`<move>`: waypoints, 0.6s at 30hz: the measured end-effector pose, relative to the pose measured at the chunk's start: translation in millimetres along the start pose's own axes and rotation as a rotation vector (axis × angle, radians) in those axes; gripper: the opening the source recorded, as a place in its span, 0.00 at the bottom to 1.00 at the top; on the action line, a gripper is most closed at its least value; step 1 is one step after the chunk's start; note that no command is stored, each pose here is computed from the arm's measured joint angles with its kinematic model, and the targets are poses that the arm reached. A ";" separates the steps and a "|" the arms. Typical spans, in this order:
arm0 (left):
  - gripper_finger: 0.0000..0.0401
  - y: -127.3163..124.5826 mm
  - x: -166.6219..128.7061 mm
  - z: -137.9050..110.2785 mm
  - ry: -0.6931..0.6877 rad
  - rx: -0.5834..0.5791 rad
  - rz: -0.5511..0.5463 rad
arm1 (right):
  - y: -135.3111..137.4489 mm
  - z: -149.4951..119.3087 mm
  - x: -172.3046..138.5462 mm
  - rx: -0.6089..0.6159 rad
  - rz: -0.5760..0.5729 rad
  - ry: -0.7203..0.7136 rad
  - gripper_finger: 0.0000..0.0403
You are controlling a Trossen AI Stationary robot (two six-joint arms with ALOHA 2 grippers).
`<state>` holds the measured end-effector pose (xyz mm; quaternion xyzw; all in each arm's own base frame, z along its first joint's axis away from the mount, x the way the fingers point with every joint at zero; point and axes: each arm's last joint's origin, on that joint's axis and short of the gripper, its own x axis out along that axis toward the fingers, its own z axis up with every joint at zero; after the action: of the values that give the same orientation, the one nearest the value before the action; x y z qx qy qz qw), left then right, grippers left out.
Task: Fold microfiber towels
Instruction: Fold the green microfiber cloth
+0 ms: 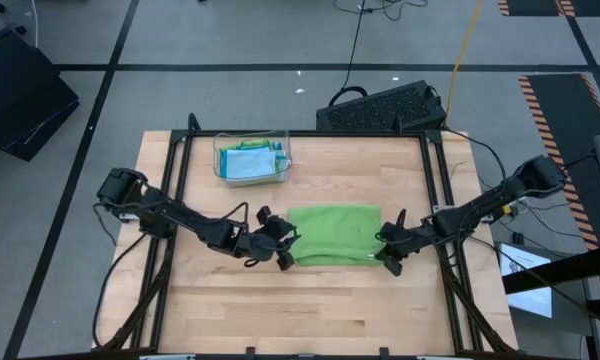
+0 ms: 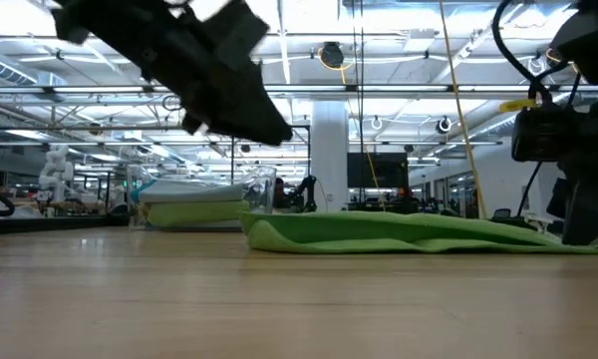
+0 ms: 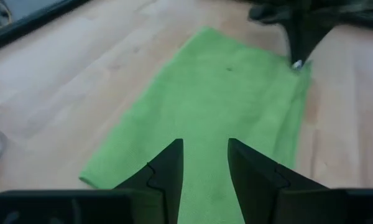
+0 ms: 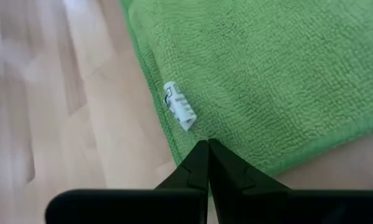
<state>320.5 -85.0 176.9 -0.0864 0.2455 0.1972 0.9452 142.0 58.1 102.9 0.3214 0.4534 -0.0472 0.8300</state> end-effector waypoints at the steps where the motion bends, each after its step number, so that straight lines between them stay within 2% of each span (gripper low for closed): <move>1: 0.32 0.3 3.3 -1.8 0.004 0.000 0.001 | 1.4 -0.1 -0.3 -0.016 0.014 -0.004 0.00; 6: 0.32 -5.2 29.0 -15.3 0.007 0.023 -0.101 | 10.1 3.1 -4.1 -0.078 0.108 -0.059 0.00; 9: 0.32 -8.1 40.4 -26.8 0.010 0.031 -0.113 | 13.6 6.0 -7.2 -0.105 0.139 -0.096 0.00; 14: 0.32 -5.0 53.7 -49.9 0.119 0.035 -0.112 | 16.6 10.9 -9.3 -0.155 0.132 -0.196 0.00; 18: 0.32 -10.8 55.0 -58.5 0.190 0.046 -0.224 | 19.0 18.0 -11.6 -0.190 0.076 -0.357 0.00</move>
<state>343.9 -91.8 99.6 -0.1100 0.3272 0.0756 0.9355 155.2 60.2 128.2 0.2449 0.2893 -0.0291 0.9249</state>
